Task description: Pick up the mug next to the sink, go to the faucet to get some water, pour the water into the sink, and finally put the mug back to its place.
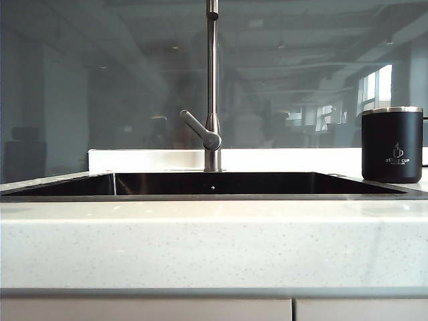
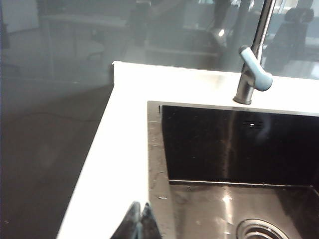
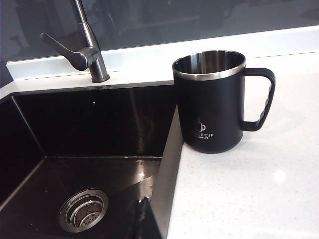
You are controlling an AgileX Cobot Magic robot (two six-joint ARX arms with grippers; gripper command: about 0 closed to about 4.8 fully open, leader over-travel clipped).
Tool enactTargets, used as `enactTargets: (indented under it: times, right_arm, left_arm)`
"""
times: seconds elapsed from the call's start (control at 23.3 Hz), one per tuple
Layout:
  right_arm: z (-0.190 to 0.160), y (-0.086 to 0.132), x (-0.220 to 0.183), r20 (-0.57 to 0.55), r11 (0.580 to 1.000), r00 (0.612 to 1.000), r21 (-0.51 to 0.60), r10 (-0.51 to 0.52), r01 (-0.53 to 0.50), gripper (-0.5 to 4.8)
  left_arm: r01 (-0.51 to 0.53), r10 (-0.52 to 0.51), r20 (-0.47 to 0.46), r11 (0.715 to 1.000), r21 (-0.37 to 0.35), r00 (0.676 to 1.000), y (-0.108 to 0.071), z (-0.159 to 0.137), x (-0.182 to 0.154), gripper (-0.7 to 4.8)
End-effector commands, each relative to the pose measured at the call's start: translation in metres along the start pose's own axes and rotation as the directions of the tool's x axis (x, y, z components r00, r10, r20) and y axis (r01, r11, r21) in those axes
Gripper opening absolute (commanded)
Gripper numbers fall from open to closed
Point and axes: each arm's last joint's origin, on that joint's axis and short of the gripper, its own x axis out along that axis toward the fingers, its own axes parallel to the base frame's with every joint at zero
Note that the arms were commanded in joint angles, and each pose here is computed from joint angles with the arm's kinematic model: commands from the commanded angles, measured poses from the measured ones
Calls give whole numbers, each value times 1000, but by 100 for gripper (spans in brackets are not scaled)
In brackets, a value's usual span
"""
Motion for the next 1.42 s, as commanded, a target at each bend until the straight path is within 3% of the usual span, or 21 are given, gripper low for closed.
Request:
enactTargets:
  times: [0.04,0.17,0.56,0.86,1.2,1.42]
  right_arm:
    - [3,0,-1,22,1000,1000,0,4,-4,-5]
    - [3,0,-1,22,1000,1000,0,4,-4,-5]
    - [3,0,-1,23,1000,1000,0,5,-5,-5]
    - [3,0,-1,22,1000,1000,0,4,-4,-5]
    - [3,0,-1,22,1000,1000,0,4,-4,-5]
    - [3,0,-1,22,1000,1000,0,4,-4,-5]
  left_arm:
    - [-78,77,29,997,8,997,2,3,0,-3]
    - [-139,139,37,990,5,990,4,4,-1,-3]
    - [-169,169,38,986,13,985,13,4,-1,-3]
    - [-110,114,-54,991,82,992,13,-4,-1,-3]
    - [-111,104,54,983,149,993,12,6,-1,-3]
    - [-111,101,78,984,141,992,12,9,-1,-3]
